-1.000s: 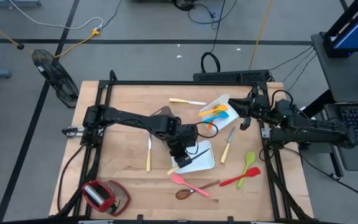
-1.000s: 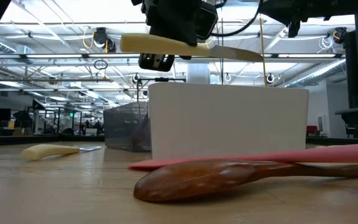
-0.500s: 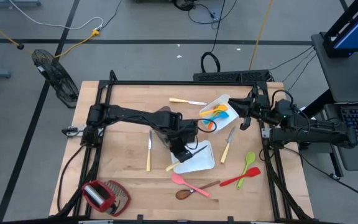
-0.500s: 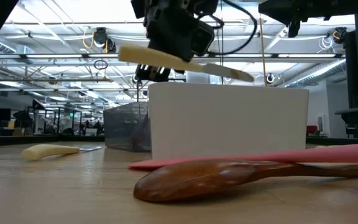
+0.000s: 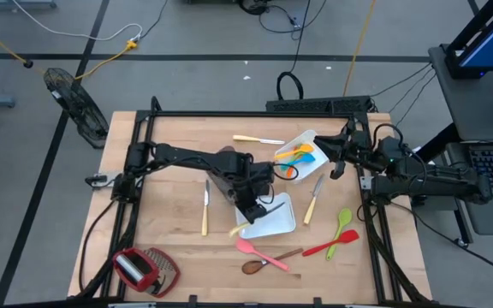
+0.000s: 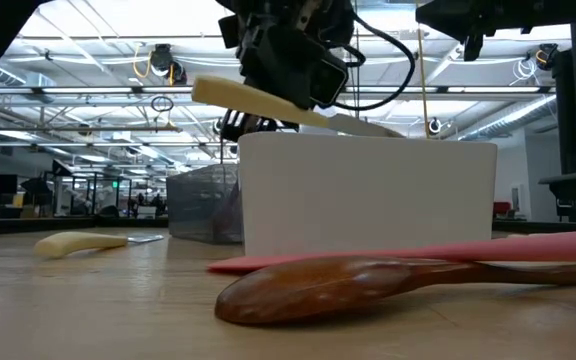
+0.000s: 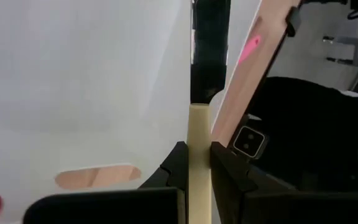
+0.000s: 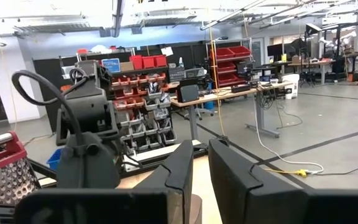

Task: Pick & Place Kitchen Items
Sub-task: Put the yellow table knife into the bottom white bin

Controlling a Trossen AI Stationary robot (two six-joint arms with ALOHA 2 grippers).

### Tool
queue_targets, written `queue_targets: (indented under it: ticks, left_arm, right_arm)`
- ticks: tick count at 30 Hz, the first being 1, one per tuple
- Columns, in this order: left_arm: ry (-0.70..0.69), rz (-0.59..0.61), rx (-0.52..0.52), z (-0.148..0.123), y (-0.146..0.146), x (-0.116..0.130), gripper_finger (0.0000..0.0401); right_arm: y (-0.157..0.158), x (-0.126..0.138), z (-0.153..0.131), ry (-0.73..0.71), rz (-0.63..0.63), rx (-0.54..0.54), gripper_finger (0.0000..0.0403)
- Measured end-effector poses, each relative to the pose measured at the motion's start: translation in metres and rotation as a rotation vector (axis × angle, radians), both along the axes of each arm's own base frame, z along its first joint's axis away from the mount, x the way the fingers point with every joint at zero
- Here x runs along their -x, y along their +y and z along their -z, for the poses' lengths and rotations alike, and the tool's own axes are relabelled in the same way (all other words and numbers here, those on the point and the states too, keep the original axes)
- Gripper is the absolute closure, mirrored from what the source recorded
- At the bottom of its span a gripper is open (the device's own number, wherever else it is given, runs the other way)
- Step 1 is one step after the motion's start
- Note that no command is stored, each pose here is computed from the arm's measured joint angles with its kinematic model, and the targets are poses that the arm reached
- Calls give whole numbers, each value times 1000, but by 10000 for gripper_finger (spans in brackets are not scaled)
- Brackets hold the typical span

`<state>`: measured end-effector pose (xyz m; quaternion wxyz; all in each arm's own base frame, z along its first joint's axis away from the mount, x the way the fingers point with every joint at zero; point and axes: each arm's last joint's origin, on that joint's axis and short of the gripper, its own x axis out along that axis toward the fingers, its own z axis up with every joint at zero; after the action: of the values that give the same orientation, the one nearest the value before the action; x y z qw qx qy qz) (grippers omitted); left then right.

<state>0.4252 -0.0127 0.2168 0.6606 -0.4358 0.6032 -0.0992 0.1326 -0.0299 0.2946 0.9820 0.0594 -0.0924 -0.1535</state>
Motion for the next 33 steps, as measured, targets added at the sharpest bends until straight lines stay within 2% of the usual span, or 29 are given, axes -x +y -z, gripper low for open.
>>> queue_targets:
  ticks: [13,33]
  left_arm:
    - [75,-16,49,17,6,-2,341]
    - [51,-24,62,15,10,-4,331]
  right_arm:
    - [0,0,0,-1,-1,-4,355]
    - [0,0,0,-1,-1,-3,355]
